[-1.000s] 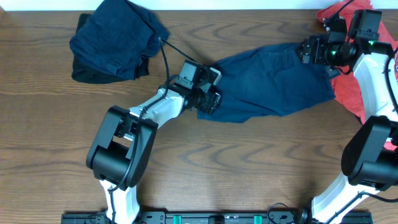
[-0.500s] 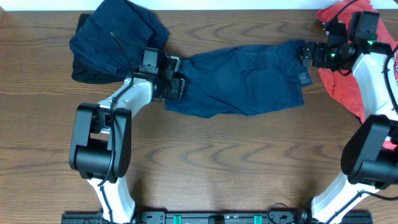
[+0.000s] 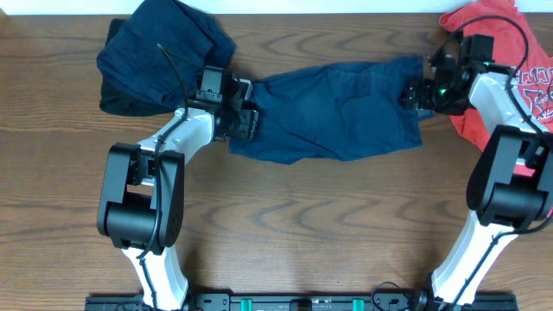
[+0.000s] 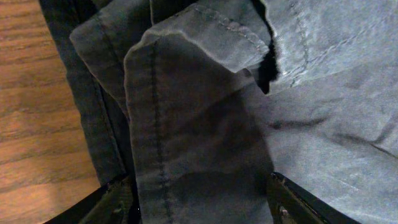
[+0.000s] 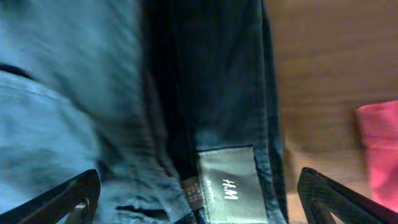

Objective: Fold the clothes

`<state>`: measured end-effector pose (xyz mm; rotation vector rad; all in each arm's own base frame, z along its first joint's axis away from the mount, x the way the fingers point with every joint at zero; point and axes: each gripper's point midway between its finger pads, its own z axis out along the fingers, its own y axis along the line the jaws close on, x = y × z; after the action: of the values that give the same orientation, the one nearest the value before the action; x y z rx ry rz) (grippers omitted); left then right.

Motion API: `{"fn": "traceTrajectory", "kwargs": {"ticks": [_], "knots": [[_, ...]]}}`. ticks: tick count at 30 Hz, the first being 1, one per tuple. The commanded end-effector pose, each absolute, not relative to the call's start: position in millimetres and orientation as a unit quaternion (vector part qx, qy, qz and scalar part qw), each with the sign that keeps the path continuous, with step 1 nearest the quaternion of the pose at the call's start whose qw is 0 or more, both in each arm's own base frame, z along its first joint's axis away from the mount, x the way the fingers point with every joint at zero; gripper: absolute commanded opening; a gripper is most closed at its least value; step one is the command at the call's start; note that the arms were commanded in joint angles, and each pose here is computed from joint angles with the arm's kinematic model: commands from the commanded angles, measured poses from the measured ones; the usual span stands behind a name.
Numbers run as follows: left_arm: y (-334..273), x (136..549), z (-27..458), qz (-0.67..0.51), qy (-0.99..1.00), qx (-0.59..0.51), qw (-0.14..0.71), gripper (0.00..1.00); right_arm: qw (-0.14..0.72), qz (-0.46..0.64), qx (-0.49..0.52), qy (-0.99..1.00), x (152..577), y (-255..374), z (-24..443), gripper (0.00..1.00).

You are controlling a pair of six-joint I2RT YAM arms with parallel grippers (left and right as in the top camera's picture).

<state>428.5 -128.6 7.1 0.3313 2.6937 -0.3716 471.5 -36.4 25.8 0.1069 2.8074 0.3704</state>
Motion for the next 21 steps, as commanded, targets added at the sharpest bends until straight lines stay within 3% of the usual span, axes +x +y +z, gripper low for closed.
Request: {"fn": "traceTrajectory", "kwargs": {"ticks": [1, 4, 7, 13, 17, 19, 21], "knots": [[-127.6, 416.7, -7.9, -0.129, 0.97, 0.119, 0.171, 0.71, 0.139, 0.145, 0.03, 0.979, 467.7, -34.1, 16.1, 0.99], [-127.6, 416.9, -7.8, -0.129, 0.97, 0.119, 0.171, 0.71, 0.114, 0.162, 0.033, 0.98, 458.9, -27.8, 4.3, 0.98], [-127.8, 416.9, -7.8, -0.129, 0.97, 0.119, 0.171, 0.71, 0.092, 0.201, 0.035, 0.975, 451.3, -14.7, -5.4, 0.91], [-127.8, 416.8, -7.8, -0.129, 0.97, 0.119, 0.171, 0.71, 0.061, 0.322, 0.035, 0.944, 441.7, 28.5, -12.5, 0.71], [-127.8, 416.8, -7.8, -0.129, 0.97, 0.119, 0.171, 0.71, 0.046, 0.336, 0.031, 0.94, 436.6, 40.7, -14.7, 0.56], [-127.8, 416.8, -7.8, -0.129, 0.97, 0.119, 0.171, 0.71, 0.046, 0.336, 0.027, 0.94, 436.6, 42.0, -14.8, 0.41], [-127.8, 416.8, -7.8, -0.129, 0.97, 0.119, 0.171, 0.71, 0.051, 0.335, 0.028, 0.94, 438.4, 39.7, -14.0, 0.16]]}}
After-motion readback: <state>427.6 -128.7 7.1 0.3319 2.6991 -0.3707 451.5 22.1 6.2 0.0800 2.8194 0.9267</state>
